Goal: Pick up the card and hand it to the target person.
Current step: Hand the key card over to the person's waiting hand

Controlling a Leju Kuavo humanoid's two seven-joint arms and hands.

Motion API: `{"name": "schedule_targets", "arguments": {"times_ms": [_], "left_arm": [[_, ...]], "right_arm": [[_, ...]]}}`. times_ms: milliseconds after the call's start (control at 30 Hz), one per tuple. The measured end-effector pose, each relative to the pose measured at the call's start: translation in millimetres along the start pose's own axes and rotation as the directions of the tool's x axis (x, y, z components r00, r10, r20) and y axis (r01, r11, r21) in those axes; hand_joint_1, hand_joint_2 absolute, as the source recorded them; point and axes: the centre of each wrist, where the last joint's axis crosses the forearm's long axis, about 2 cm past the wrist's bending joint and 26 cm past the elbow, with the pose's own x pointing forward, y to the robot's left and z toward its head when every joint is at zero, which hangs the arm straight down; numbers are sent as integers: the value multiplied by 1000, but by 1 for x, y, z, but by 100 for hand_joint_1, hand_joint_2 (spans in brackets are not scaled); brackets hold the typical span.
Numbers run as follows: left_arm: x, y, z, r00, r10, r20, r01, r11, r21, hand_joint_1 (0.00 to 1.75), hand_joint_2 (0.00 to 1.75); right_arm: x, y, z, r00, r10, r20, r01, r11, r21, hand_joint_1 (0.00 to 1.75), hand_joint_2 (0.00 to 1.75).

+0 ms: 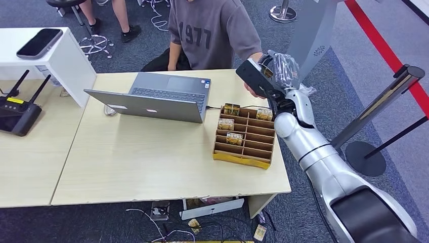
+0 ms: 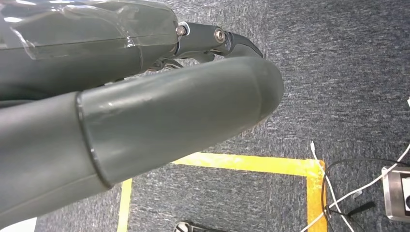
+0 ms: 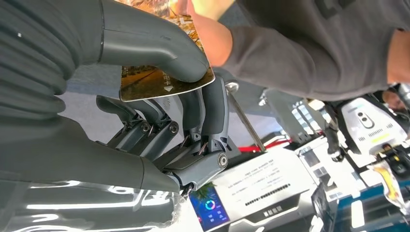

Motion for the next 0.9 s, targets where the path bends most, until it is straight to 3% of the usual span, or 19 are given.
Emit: {"name": "schedule_targets", "arguments": {"times_ms": [100,167,233,300,567,900], "left_arm": [[0,0,0,1000,-5,1,5,1000,-1,0,0],[0,0,0,1000,-8,2,8,1000,-2,0,0],[0,0,0,1000,-11,3,11,1000,-2,0,0],[0,0,0,1000,-11,3,11,1000,-2,0,0],[0,1,0,1000,-9,1,9,1000,16,0,0],[-1,3,0,1000,-17,4,17,1000,11,0,0]], "right_arm": [[-1,7,-1,1000,4,-19,-3,1000,16,167,175],[-3,12,-1,999,10,-31,-9,1000,27,99,175],[-4,17,0,999,22,-42,-20,999,42,18,175],[-6,21,1,998,37,-48,-34,998,58,0,175],[-11,30,7,998,55,-24,-52,994,91,0,175],[-13,44,23,999,-22,-26,24,996,85,0,175]]}}
